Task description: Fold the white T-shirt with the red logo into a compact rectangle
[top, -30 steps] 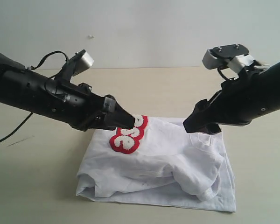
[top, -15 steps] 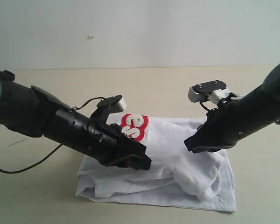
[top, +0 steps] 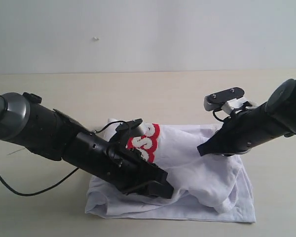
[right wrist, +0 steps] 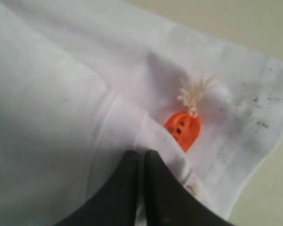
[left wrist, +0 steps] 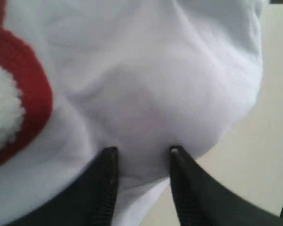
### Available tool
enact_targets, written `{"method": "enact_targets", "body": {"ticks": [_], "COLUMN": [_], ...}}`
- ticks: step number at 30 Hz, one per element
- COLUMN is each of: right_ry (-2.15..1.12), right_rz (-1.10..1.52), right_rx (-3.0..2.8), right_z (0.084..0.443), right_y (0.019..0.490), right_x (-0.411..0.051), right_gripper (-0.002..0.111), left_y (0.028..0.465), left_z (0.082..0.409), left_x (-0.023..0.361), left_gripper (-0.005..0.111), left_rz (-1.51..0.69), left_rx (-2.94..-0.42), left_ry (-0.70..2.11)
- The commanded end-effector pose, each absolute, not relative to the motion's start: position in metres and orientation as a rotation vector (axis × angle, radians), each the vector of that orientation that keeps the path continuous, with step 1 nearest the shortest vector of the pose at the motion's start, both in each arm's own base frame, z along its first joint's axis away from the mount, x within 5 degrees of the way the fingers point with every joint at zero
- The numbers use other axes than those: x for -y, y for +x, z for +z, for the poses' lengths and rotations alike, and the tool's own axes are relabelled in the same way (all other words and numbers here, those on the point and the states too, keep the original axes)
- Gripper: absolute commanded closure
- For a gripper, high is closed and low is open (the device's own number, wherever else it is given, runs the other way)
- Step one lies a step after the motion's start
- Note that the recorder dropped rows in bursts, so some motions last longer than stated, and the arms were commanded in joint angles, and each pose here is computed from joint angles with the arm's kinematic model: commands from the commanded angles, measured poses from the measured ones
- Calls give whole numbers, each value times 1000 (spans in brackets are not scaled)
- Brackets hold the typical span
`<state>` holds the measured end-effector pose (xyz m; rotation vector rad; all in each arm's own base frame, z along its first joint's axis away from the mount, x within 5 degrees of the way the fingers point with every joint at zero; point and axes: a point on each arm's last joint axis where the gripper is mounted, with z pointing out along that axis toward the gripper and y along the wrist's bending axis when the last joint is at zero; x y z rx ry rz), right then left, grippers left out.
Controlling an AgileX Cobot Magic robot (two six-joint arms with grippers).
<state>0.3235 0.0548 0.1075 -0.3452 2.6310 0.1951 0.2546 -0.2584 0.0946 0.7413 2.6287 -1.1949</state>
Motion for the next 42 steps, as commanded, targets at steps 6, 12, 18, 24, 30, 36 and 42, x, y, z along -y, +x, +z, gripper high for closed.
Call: {"method": "enact_targets", "body": {"ticks": [6,12,18,24,30,36,42], "right_ry": [-181,-183,-191,-237,-266,-290,-429], "right_rz": [146,153,176,240,275,298,292], "right_rx": [-2558,-2461,-2382,-2401,-2429,-2449,-2490], "right_z": [120,154,184,191,190,189,187], "right_y": [331,329,324,317,314,312,305], "right_x": [-49,-49,-50,-55,-57,-59,-60], "right_gripper": [101,101,101,101,101,101,101], "left_y": [264,284,294,295,292,289,285], "left_z": [124,158,186,197,197,198,198], "left_x": [251,223,197,185,179,176,155], "left_gripper": [49,65,73,73,73,73,99], "left_rz": [-1181,-1153,-1182,-1170,-1124,-1134,-922], "left_rx": [-2531,-2435,-2358,-2359,-2405,-2417,-2513], "left_ry": [749,690,655,634,689,741,885]}}
